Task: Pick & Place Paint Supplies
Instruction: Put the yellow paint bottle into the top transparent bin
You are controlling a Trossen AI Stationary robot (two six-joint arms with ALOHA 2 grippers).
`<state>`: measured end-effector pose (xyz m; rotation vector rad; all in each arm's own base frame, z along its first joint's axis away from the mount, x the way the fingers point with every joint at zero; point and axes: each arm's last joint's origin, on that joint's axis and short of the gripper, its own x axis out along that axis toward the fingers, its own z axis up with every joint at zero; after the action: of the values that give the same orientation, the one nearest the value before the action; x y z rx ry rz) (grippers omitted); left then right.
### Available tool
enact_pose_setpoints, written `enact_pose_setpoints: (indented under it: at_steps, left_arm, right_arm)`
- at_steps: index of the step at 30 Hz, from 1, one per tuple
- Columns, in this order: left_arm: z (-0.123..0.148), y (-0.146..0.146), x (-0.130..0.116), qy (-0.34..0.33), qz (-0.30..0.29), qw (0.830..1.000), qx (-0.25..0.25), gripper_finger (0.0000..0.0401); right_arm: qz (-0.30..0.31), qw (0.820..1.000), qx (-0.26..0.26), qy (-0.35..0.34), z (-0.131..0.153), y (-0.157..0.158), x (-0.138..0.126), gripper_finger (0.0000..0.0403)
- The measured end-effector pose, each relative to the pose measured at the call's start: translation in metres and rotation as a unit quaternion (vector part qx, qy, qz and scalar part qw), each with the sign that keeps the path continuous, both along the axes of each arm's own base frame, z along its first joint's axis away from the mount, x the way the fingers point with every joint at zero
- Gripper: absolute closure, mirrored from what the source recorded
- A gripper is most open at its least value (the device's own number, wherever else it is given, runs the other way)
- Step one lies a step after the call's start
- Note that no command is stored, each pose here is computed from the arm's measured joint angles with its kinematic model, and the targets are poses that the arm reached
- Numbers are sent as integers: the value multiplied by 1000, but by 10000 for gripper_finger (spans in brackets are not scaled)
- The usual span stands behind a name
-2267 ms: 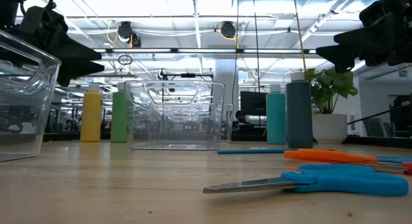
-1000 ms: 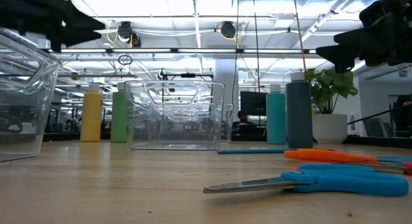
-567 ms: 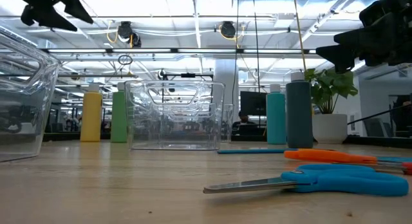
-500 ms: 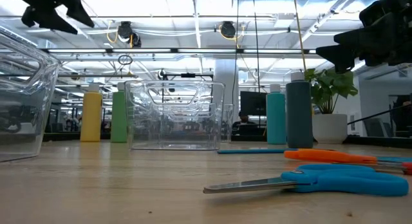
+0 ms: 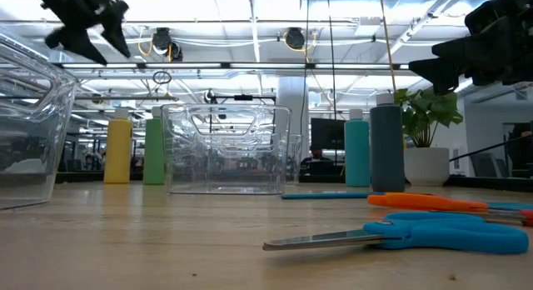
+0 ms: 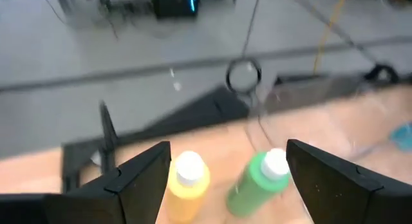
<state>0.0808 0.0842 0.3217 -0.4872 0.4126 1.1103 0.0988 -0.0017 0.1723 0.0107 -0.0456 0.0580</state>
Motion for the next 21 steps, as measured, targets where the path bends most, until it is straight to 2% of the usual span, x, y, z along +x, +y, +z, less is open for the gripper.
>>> enact_pose_setpoints:
  at_steps: [4,9,13,21]
  left_arm:
    - [-22,29,7,56,34,994,-89,104]
    - [-42,56,15,101,62,982,-147,124]
    - [-48,60,19,120,66,978,-158,131]
    - [-48,62,24,107,54,980,-156,132]
  right_arm:
    - [0,1000,0,0,0,0,0,151]
    - [0,1000,0,0,0,0,0,151]
    - [0,1000,0,0,0,0,0,151]
    - [0,1000,0,0,0,0,0,151]
